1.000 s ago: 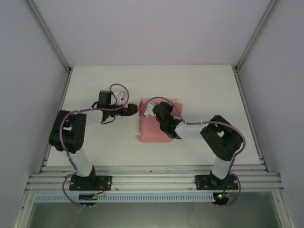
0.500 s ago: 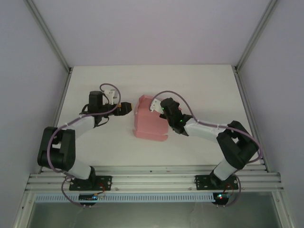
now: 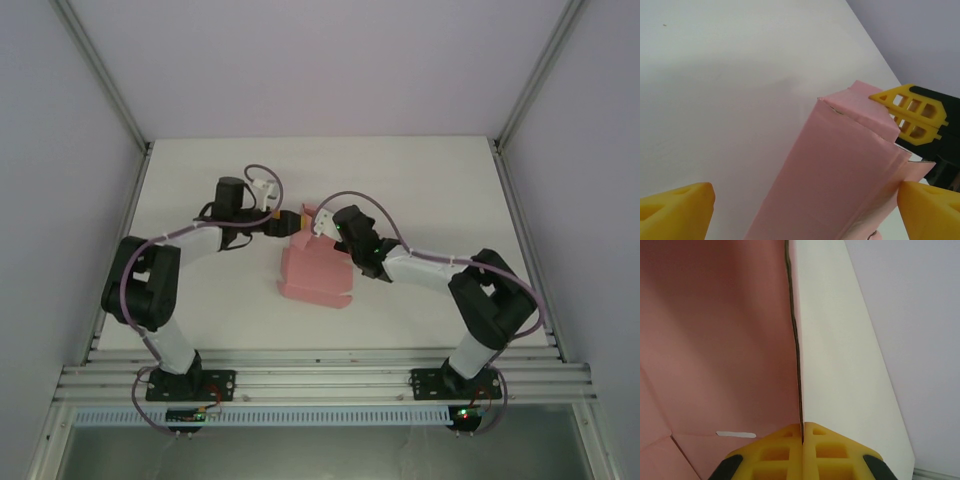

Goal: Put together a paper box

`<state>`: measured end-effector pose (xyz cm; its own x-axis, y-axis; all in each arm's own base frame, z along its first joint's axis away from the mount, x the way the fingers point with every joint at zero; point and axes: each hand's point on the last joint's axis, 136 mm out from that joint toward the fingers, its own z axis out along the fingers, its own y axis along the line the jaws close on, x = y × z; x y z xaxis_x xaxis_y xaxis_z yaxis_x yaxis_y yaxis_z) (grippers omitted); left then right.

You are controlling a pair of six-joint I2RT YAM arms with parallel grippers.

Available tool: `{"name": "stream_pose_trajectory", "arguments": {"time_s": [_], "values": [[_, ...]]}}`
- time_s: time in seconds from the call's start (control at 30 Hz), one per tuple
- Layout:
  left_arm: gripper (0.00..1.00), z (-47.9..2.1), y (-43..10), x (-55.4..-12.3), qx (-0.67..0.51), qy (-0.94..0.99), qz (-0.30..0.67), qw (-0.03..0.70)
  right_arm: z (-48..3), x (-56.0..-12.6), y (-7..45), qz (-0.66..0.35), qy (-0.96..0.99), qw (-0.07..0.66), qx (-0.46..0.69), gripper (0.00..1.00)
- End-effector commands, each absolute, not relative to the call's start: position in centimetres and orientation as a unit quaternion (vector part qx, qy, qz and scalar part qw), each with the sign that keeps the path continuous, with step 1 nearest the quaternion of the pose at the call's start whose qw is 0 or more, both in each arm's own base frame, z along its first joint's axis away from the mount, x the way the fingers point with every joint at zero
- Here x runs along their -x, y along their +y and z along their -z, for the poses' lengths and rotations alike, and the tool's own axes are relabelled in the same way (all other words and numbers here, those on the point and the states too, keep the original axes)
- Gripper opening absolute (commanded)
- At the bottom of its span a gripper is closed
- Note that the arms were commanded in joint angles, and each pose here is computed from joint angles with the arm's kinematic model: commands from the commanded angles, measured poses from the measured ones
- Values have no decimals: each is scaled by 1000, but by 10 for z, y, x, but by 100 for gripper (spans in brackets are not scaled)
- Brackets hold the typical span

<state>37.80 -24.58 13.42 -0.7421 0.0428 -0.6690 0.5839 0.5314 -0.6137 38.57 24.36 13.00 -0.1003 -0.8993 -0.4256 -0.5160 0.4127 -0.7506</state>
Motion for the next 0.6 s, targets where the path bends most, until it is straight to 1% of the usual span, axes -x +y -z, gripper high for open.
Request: {"name": "stream_pose_trajectory", "arguments": {"time_s": [0.0,0.13,0.3,0.37,0.57], "values": [[93,-119,-242,-374,-205,833,420,296,-131,-389,246,230,710,451,490,0],[92,-95,-231,-356,-207,849,396,282,-121,-385,246,258,696,439,507,0],[83,-80,-230,-345,-210,849,400,275,-111,-376,250,300,665,429,532,0],[80,-84,-230,-346,-210,843,403,288,-108,-371,251,322,653,422,540,0],[76,-90,-224,-344,-211,834,389,329,-103,-353,260,346,628,417,559,0]]}}
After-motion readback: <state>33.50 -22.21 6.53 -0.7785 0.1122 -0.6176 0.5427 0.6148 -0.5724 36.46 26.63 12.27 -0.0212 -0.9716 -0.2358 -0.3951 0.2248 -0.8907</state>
